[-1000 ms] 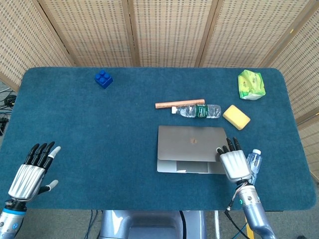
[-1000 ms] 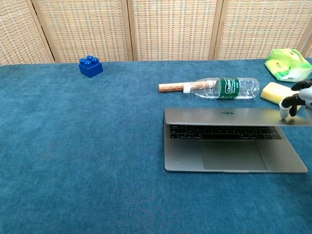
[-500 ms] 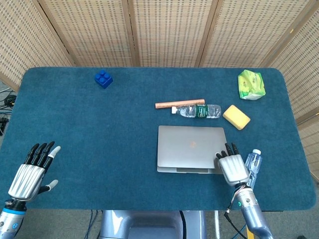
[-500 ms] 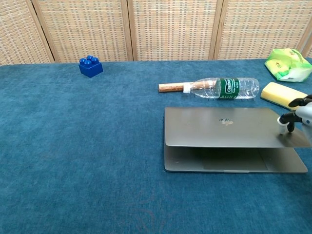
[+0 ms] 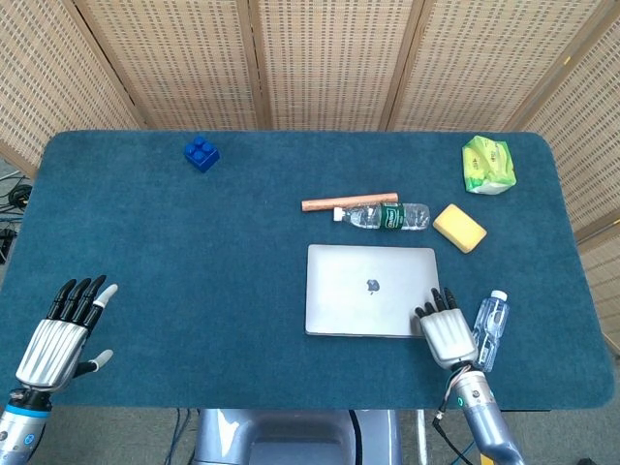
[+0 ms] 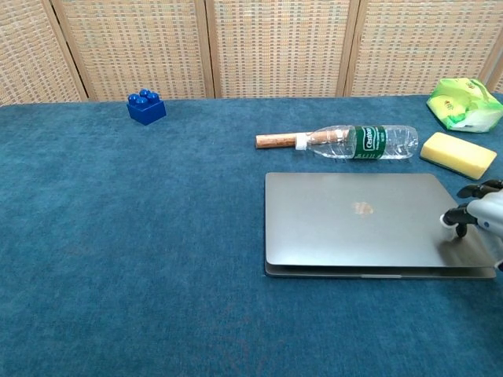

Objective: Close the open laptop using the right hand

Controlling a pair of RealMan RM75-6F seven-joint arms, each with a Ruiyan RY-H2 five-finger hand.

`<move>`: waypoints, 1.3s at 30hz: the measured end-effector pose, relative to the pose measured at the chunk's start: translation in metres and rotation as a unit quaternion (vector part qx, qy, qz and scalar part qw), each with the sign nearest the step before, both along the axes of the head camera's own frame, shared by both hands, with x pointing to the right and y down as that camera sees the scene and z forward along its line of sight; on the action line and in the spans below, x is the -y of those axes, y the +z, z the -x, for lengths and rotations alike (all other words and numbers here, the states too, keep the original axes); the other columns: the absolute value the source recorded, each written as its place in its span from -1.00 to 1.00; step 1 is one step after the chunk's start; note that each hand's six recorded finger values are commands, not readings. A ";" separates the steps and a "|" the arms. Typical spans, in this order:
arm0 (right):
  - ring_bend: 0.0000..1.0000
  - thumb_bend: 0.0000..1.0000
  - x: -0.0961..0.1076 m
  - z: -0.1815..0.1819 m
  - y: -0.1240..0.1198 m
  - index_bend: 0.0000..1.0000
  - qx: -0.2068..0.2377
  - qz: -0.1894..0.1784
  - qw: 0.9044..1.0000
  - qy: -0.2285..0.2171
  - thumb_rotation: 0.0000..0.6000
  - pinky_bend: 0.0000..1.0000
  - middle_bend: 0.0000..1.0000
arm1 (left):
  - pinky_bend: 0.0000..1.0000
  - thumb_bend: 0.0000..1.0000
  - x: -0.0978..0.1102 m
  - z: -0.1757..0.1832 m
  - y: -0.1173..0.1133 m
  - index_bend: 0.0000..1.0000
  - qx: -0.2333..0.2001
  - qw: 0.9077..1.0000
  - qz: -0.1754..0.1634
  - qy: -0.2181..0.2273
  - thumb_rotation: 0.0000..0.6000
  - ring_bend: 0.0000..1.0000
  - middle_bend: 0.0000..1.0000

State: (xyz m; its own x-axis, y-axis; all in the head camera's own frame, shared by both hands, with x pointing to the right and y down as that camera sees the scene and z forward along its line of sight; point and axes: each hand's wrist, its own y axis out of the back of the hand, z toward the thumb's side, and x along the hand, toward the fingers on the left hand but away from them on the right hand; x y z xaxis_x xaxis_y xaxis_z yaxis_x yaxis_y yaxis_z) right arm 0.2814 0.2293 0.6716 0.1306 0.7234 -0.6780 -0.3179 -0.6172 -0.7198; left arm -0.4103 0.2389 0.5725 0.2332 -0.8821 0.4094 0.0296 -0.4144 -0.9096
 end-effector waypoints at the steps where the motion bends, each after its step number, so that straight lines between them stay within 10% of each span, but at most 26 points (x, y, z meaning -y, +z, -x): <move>1: -0.81 1.00 -0.001 0.000 0.001 -0.38 0.000 0.001 1.000 0.000 1.00 -0.84 -0.33 | -1.00 -0.85 0.000 0.000 0.000 -1.00 0.000 1.000 0.000 0.000 1.00 -1.00 -1.00; 19: -0.87 0.94 0.034 -0.010 -0.043 -0.42 -0.003 -0.085 0.996 -0.004 1.00 -0.84 -0.50 | -1.00 -0.85 0.000 0.000 0.000 -1.00 0.000 1.000 0.000 0.000 1.00 -1.00 -1.00; 24: -1.00 0.38 0.042 -0.019 -0.060 -0.83 0.008 -0.119 0.993 -0.001 1.00 -0.84 -0.94 | -1.00 -0.85 0.000 0.000 0.000 -1.00 0.000 1.000 0.000 0.000 1.00 -1.00 -1.00; 31: -1.00 -0.42 0.044 -0.042 -0.074 -1.00 0.042 -0.151 0.987 0.026 1.00 -0.97 -1.00 | -1.00 -0.85 0.000 0.000 0.000 -1.00 0.000 1.000 0.000 0.000 1.00 -1.00 -1.00; 39: -1.00 -0.79 0.033 -0.079 -0.089 -1.00 0.078 -0.186 0.978 0.061 1.00 -1.00 -1.00 | -1.00 -0.85 0.000 0.000 0.000 -1.00 0.000 1.000 0.000 0.000 1.00 -1.00 -1.00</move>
